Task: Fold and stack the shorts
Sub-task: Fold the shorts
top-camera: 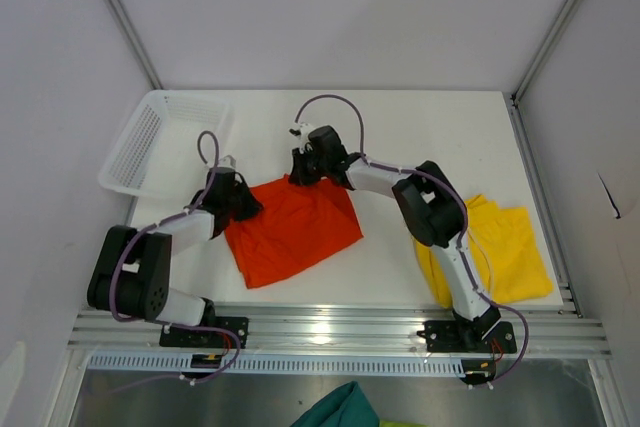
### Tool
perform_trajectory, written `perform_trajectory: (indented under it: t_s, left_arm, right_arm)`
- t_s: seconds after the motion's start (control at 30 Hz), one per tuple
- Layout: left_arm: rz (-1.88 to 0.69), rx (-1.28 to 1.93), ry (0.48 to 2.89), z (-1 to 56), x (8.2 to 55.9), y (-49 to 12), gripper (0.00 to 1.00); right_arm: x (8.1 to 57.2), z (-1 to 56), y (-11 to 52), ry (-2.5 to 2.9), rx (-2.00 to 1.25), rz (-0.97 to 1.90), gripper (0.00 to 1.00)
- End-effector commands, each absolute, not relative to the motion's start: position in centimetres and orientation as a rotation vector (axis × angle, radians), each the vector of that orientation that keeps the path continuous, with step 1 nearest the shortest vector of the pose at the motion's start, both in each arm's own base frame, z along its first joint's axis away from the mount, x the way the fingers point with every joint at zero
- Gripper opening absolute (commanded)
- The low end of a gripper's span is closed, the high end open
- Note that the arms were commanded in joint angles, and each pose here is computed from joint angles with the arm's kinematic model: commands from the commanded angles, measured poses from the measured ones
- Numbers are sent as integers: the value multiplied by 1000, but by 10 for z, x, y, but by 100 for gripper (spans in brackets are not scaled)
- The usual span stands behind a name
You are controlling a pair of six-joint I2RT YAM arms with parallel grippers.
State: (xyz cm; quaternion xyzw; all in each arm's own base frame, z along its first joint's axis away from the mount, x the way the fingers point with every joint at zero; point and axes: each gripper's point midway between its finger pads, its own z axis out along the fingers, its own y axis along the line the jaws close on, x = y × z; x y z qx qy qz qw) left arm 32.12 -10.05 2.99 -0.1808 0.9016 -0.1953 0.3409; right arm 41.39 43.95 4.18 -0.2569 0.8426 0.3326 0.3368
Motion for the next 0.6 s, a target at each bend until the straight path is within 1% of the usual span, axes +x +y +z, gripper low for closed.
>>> perform_trajectory:
  t_s: [0.0,0.1,0.13,0.2,0.23,0.27,0.3,0.33,0.37,0.4,0.47,0.5,0.57]
  left_arm:
    - [-404,-346,2409,29,331,-110,5]
    - [-406,-294,2442,30,344,-121,6]
    - [-416,-286,2417,41,357,-125,6]
    - [-421,-261,2451,35,361,-129,8]
    - [-428,-256,2435,41,366,-131,8]
    - [-429,-256,2438,43,365,-131,9]
    - [-439,-248,2429,47,366,-133,13]
    - [-444,-247,2419,51,367,-133,15]
    - [-450,-247,2410,55,367,-133,19]
    - [-458,-243,2392,65,365,-133,33]
    - [-468,-237,2375,75,363,-133,51]
    - [-488,-226,2350,89,361,-134,68]
    - [-480,-224,2325,103,360,-132,87]
  right_arm:
    - [414,21,386,2327,-519,664,0]
    - [414,29,372,2305,-434,639,0]
    - [416,32,371,2294,-421,640,0]
    - [418,38,364,2295,-395,625,0]
    - [419,43,363,2286,-395,625,3]
    - [419,48,363,2280,-403,632,7]
    - [420,60,364,2260,-402,635,21]
    - [423,69,363,2240,-410,638,29]
    - [417,71,361,2260,-419,638,35]
    - [415,86,359,2245,-414,648,47]
    - [412,101,355,2237,-404,667,59]
    - [409,106,351,2248,-398,666,71]
    - [405,127,344,2241,-369,671,78]
